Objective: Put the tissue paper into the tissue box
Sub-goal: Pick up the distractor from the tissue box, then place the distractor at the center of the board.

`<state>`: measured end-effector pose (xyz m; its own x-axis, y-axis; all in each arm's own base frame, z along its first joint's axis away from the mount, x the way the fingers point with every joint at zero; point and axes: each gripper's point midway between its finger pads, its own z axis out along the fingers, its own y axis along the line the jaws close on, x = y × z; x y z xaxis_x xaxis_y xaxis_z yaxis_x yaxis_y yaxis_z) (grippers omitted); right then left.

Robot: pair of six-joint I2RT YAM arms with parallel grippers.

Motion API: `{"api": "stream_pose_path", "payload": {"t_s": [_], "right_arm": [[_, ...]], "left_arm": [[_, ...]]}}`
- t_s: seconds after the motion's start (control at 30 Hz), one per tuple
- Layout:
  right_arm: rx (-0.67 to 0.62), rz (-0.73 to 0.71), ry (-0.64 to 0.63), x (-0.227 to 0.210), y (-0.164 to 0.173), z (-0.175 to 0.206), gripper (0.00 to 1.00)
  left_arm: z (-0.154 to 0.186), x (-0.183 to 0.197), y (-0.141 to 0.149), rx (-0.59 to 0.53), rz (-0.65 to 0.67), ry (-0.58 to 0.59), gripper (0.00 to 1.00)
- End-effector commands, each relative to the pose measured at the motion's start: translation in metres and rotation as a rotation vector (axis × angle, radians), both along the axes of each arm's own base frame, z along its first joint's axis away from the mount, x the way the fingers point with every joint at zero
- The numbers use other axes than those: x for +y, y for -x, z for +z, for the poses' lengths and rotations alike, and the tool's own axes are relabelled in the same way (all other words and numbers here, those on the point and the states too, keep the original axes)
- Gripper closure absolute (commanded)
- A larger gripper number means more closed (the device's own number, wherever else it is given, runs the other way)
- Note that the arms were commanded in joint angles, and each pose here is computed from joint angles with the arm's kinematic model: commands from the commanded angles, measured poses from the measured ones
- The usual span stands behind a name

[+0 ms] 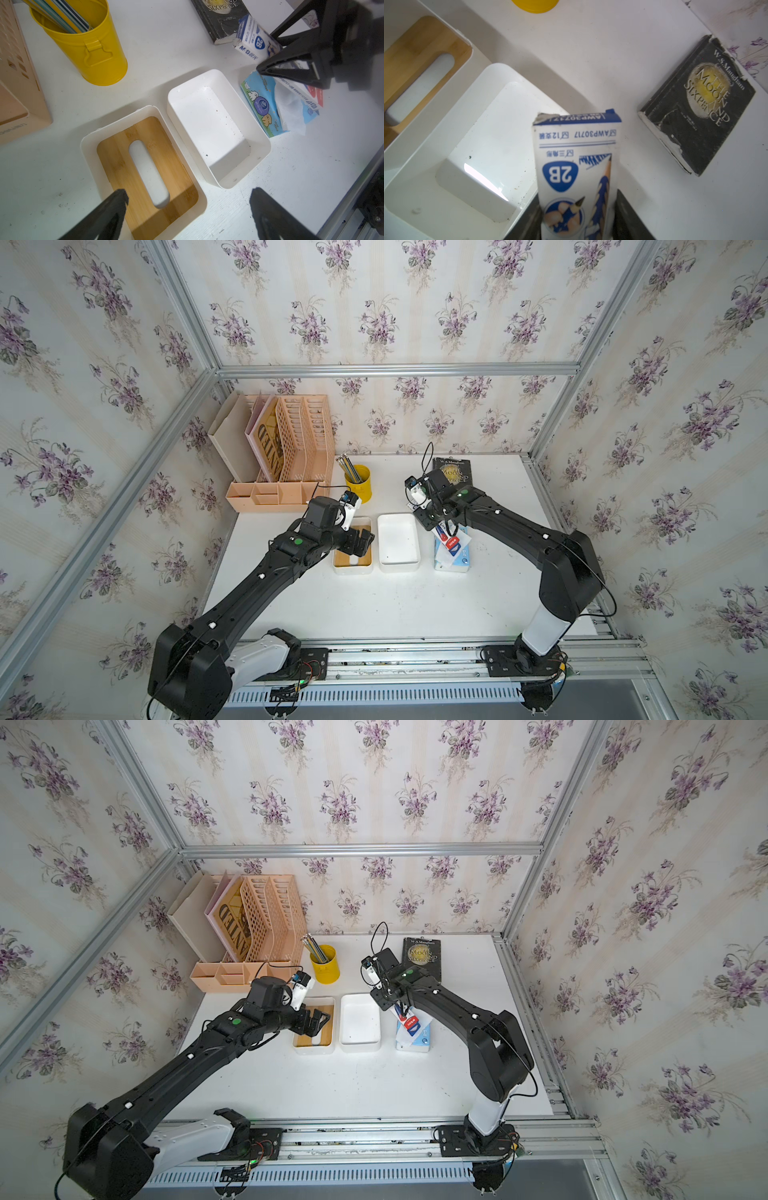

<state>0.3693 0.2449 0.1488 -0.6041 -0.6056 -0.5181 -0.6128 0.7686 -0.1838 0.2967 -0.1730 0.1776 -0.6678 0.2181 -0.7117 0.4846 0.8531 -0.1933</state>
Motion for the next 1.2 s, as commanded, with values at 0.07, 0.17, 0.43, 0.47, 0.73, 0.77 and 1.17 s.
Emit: {"api": "stream_pose_path", "payload": {"t_s": [0.07,0.17,0.43,0.47,0.73,0.77,1.17], "right_arm": [[-0.068,-0.154,-0.029,-0.036,-0.026,0.023,0.53],[-0.088,-0.279,-0.067,-0.080,-0.052,0.027,0.53],[-0.108,-0.546,-0.157,-0.181,-0.090,0.026,0.54],[-0.108,-0.565,-0.158,-0.189,-0.091,0.025,0.54],[-0.088,-0.693,-0.165,-0.236,-0.089,0.008,0.54],[-0.079,-0.707,-0.174,-0.241,-0.088,0.004,0.54],[-0.046,-0.821,-0.189,-0.282,-0.081,-0.018,0.53]], "left_arm": [[-0.003,-0.001,0.001,0.003,-0.005,-0.001,0.04],[-0.004,-0.001,0.001,0.002,-0.008,-0.001,0.03],[-0.004,-0.003,0.003,0.010,-0.028,-0.003,0.03],[-0.003,-0.002,0.005,0.008,-0.030,-0.002,0.03],[-0.002,-0.001,0.010,0.008,-0.043,-0.005,0.03],[-0.001,-0.001,0.011,0.008,-0.044,-0.002,0.03],[0.006,0.003,0.018,0.007,-0.038,-0.006,0.02]]}}
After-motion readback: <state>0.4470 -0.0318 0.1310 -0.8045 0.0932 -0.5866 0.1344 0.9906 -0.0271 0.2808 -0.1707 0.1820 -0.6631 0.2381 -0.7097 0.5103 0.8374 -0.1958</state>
